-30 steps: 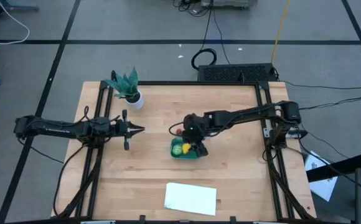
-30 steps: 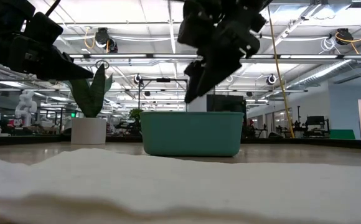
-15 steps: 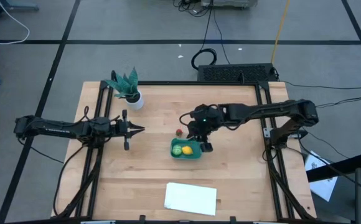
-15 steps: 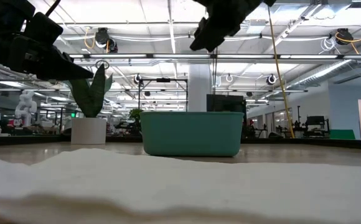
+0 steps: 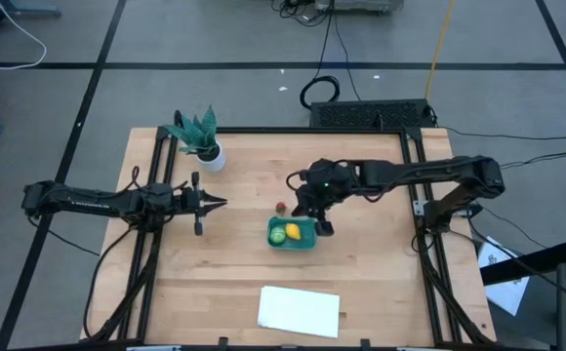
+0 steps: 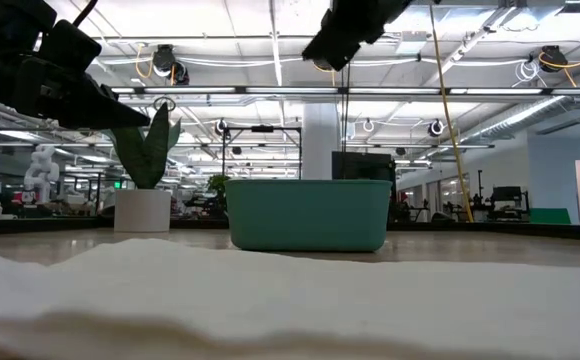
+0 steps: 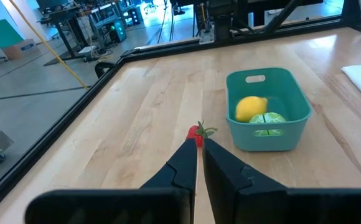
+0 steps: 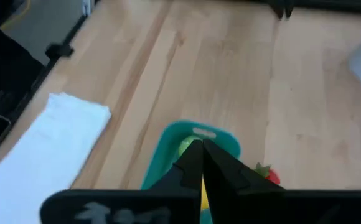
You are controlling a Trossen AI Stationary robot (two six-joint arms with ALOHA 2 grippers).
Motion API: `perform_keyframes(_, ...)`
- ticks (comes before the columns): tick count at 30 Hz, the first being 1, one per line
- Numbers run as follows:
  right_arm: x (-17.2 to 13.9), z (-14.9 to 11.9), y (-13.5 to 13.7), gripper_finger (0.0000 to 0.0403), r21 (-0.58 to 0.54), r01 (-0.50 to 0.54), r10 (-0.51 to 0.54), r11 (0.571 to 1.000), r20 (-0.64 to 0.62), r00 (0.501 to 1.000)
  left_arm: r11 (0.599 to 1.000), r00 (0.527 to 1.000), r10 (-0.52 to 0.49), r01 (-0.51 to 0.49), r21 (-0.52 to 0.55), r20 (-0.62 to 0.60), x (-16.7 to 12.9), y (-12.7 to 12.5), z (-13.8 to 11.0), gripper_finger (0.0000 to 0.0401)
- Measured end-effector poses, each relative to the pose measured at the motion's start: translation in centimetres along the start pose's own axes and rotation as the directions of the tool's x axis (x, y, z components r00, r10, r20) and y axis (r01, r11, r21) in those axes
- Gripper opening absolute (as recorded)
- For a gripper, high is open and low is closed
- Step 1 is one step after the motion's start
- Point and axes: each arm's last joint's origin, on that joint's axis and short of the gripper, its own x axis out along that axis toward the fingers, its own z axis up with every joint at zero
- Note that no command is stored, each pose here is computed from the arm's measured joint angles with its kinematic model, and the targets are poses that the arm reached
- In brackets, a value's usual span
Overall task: Pick and placing Produce into tupperware
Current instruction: Put the strawberry into the blue bin
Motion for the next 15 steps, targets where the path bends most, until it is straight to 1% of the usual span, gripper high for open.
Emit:
perform_keyframes(3,-1.4,0.6,0.3,0.0,-0.003,0.006,-0.006,1.0,0.048,0.999,1.0,1.0,0.0,0.0,0.0,0.0,0.0,0.0,0.0,0.0033)
perform_keyframes(6,-3.5,1.3,0.7,0.0,-0.002,0.031,-0.031,1.0,0.118,0.992,1.0,1.0,-0.001,0.001,0.0,-0.003,0.0,0.0,0.0,0.0033)
perform_keyframes(12,-9.1,2.0,1.7,0.0,0.031,0.18,-0.183,0.983,0.227,0.957,1.0,1.0,0.0,0.0,0.0,-0.003,0.0,0.0,0.0,0.0033)
perform_keyframes(15,-12.1,1.9,2.4,0.0,0.052,0.189,-0.196,0.981,0.289,0.937,1.0,1.0,0.0,0.0,0.001,-0.003,0.0,0.0,0.0,0.0033)
